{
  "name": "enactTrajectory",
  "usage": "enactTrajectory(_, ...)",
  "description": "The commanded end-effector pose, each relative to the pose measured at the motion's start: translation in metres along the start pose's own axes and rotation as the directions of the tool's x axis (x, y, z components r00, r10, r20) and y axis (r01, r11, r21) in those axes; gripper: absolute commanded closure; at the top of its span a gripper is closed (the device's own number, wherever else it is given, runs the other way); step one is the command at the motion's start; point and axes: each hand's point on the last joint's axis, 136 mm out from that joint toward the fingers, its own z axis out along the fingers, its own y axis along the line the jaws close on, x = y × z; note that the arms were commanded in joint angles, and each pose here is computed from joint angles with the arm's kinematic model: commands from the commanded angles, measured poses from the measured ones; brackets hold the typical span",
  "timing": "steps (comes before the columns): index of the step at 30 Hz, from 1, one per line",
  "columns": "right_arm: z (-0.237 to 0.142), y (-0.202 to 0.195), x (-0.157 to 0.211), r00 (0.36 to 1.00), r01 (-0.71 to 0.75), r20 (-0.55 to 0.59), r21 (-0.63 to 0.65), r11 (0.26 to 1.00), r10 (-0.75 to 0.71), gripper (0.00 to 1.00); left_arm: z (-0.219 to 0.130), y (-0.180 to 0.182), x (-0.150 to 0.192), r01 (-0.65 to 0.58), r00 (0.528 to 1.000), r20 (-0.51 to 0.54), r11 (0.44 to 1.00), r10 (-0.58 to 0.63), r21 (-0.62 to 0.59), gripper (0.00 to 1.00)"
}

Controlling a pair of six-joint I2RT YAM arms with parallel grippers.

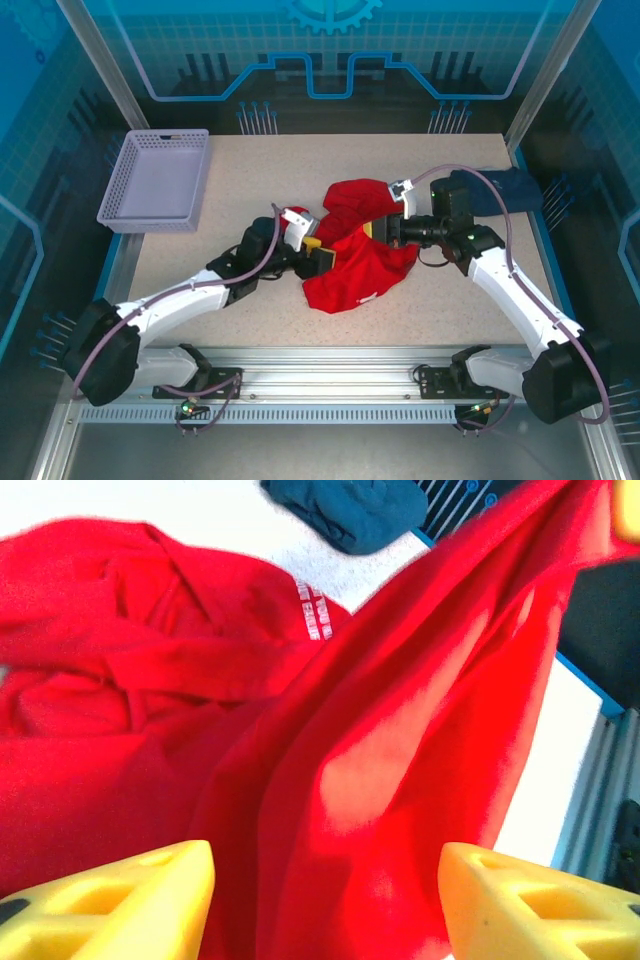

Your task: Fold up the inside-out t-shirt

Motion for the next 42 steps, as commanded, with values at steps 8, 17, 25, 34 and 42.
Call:
enactTrajectory(8,-0.004,0.008,-0.004,0.999,0.036,0.011,-0.024,0.999,-0.036,1.00,0.050,-0.008,0.009,-0.125,0.980,-0.152,0.991,0.131,0.047,0.38)
enactTrajectory(17,-0.020,-0.030,0.004,0.997,0.076,-0.020,0.242,0.967,-0.073,1.00,-0.014,-0.088,-0.037,-0.027,0.999,0.031,0.887,0.014,0.460,0.85)
enactTrajectory(25,-0.016,-0.023,0.000,0.996,0.090,-0.016,0.206,0.974,-0.088,1.00,-0.049,-0.112,-0.032,-0.040,0.999,0.039,0.819,0.022,0.573,0.94)
enactTrajectory(34,-0.013,-0.012,-0.001,0.996,0.091,-0.003,0.136,0.986,-0.091,1.00,0.007,-0.011,-0.015,-0.086,0.993,-0.079,0.996,0.089,0.036,0.40)
enactTrajectory(42,-0.011,-0.009,-0.001,0.996,0.086,-0.002,0.115,0.990,-0.086,1.00,0.054,-0.020,0.005,-0.051,0.980,-0.182,0.989,0.075,0.136,0.57)
